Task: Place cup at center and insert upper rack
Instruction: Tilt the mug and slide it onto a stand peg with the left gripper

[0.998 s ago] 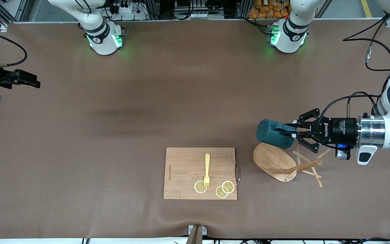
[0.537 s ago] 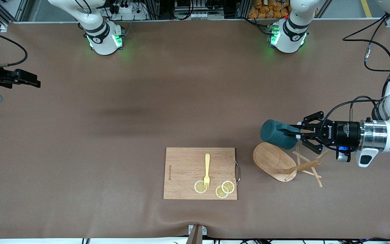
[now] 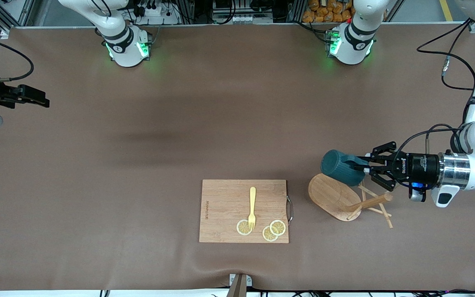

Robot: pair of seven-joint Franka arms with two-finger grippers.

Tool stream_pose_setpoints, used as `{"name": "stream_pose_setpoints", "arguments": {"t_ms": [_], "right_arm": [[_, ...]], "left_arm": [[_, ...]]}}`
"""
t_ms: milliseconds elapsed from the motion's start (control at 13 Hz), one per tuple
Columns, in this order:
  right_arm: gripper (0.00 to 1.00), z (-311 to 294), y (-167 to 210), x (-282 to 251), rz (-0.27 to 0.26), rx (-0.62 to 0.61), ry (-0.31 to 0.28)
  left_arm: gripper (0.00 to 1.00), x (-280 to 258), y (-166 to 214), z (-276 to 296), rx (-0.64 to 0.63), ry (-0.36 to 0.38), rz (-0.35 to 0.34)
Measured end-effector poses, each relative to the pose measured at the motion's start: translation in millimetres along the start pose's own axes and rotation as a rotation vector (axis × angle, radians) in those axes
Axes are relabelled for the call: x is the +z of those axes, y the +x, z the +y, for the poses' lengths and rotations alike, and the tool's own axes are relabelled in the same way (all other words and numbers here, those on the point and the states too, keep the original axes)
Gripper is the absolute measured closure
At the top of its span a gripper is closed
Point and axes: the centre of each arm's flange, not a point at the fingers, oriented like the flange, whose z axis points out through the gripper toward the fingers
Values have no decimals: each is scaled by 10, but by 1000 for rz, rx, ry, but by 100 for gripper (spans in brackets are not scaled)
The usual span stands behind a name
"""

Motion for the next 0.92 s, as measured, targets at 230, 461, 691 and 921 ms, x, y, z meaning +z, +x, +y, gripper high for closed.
{"name": "stream_pose_setpoints", "arguments": {"t_ms": [230,461,691,921], "right_arm": [[0,-39,4,-2,3,19,20],[0,-84,5,-4,3,35,56],[0,-79,10,-9,8,39,57],[0,-69,27,-24,24,41,56]], "left_arm": [[79,-39,174,-15,16,-7,-6],[79,-55,306,-22,44,-16,-20],[79,-70,358,-27,65,-21,-25],[79,-111,430,-42,79,-28,-20]]}}
